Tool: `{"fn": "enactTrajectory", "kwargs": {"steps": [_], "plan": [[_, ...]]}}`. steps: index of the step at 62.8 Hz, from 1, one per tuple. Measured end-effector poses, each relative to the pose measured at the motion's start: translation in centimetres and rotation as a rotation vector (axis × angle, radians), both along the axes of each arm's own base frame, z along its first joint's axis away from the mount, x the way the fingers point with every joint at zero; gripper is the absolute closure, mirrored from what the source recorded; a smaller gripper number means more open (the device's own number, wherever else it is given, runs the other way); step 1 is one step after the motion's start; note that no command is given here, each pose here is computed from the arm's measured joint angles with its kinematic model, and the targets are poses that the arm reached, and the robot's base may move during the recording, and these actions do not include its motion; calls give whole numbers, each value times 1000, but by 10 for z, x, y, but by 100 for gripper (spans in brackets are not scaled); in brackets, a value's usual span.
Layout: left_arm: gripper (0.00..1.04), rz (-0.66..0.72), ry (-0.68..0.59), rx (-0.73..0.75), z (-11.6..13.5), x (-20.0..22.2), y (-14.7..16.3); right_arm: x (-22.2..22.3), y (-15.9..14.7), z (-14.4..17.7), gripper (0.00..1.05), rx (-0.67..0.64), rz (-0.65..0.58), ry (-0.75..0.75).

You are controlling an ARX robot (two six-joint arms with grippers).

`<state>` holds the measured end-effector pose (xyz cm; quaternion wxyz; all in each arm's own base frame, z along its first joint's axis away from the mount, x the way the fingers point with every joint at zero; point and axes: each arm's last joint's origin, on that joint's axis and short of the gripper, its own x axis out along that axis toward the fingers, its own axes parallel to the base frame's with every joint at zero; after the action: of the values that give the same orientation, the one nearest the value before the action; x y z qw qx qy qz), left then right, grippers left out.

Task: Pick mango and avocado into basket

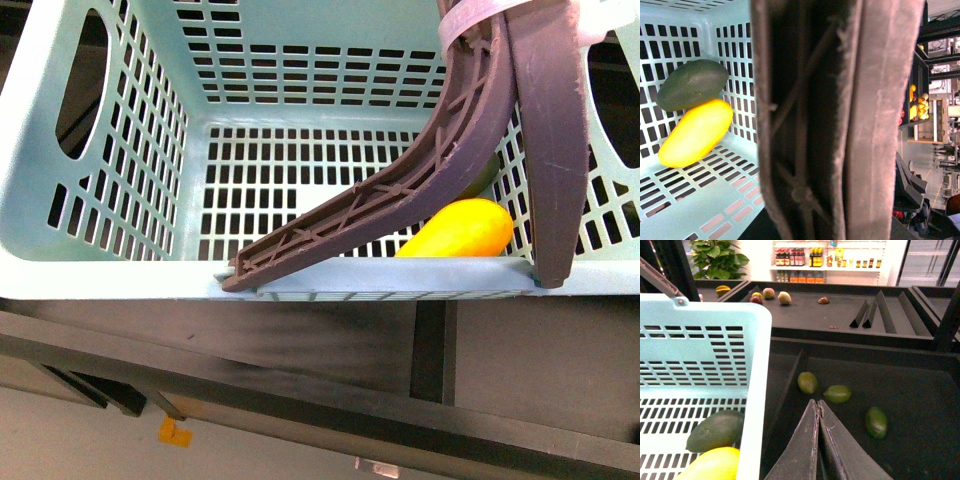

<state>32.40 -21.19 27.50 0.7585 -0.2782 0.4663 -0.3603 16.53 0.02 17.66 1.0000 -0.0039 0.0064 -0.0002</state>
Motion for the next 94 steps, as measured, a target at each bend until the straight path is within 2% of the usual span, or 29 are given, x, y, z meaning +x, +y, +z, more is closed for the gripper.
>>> {"fn": "enactTrajectory", "kwargs": {"steps": [19,48,94], "plan": [[90,0,0,0,0,0,0,-20,0,-14,103,0,0,3],[90,0,0,0,0,0,0,-42,0,-5,103,0,2,-29],[90,0,0,0,0,0,0,-68,0,-8,103,1,1,-24]]}}
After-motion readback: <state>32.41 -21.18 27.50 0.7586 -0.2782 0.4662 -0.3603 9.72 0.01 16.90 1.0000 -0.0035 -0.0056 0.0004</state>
